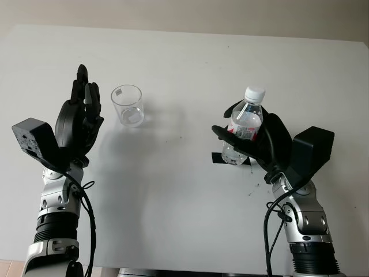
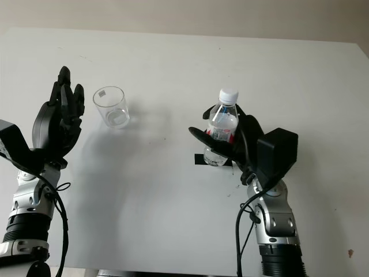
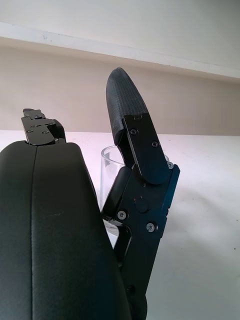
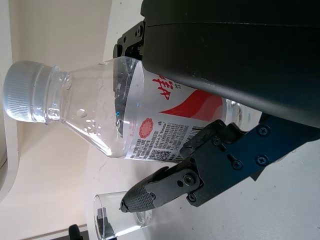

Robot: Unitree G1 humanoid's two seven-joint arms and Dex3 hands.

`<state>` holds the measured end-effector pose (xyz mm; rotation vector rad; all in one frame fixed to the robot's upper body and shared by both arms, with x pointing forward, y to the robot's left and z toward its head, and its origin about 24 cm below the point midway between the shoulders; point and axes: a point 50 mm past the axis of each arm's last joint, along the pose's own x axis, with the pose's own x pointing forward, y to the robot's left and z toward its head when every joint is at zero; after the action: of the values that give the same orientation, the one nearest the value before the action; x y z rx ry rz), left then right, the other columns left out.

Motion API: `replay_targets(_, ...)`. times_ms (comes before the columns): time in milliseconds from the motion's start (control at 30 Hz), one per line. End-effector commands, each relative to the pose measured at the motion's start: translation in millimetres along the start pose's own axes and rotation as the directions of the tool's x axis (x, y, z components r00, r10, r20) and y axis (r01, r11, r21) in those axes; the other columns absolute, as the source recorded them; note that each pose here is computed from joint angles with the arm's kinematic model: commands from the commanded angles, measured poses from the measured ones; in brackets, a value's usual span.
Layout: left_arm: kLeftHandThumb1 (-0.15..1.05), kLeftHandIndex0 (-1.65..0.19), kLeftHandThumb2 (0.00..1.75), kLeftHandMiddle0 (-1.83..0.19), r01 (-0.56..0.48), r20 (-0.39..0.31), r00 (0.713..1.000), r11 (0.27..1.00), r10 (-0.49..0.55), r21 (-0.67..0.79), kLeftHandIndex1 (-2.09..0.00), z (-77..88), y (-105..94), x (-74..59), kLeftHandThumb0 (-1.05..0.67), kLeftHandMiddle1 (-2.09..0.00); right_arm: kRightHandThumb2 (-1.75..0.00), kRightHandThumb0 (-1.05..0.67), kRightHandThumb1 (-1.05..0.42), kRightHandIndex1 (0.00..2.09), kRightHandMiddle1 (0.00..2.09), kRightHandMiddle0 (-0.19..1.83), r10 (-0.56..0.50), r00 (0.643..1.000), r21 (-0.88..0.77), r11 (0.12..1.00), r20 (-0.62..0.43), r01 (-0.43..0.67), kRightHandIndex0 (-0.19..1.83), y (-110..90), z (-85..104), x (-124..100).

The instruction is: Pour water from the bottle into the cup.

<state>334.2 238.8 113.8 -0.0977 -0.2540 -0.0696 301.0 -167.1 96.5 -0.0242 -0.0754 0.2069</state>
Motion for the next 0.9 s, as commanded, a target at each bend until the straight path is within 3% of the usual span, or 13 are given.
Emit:
replay_targets(0, 1.05, 0.19, 0.69, 0.19, -0.002, 0.015, 1.0, 1.0, 0.002, 0.008, 0.0, 4.0, 1.9, 1.5, -0.75, 0.0, -0.28, -0.26, -1.05, 2.09, 2.09, 0.15, 0.001, 1.0, -0.009, 1.0, -0.01, -0.001, 0.54, -1, -5.4, -3)
replay_targets(167, 1.05, 0.19, 0.7, 0.19, 0.001, 0.014, 1.0, 1.0, -0.001, 0.004, 0.0, 3.3, 2.3, 1.2, -0.75, 0.0, -0.29, -0.26, -1.05, 2.09, 2.09, 0.06, 0.033, 0.999, -0.08, 0.996, -0.003, -0.033, 0.48, -1, -11.4, -3)
replay_targets(333, 1.05, 0.19, 0.69, 0.19, -0.004, 0.01, 1.0, 1.0, 0.004, 0.004, 0.0, 3.7, 3.2, 0.7, -0.75, 0.0, -0.2, -0.28, -1.05, 2.09, 2.09, 0.16, 0.065, 0.997, -0.114, 0.991, -0.051, -0.071, 0.58, 0, -21.0, -5)
replay_targets(500, 1.05, 0.19, 0.7, 0.19, 0.0, 0.009, 1.0, 1.0, 0.0, 0.006, 0.0, 3.7, 4.1, 0.2, -0.74, 0.0, -0.07, -0.38, -1.04, 2.09, 2.09, 0.13, 0.072, 0.993, -0.13, 0.988, -0.096, -0.085, 0.36, 0, -27.2, -10)
replay_targets(867, 1.05, 0.19, 0.7, 0.19, 0.003, 0.007, 1.0, 1.0, -0.003, 0.008, 0.0, 3.8, 4.6, 1.8, -0.74, 0.0, -0.05, -0.56, -0.94, 2.05, 2.03, -0.16, 0.066, 0.992, -0.101, 0.992, -0.104, -0.076, -0.15, -6, -39.8, -22)
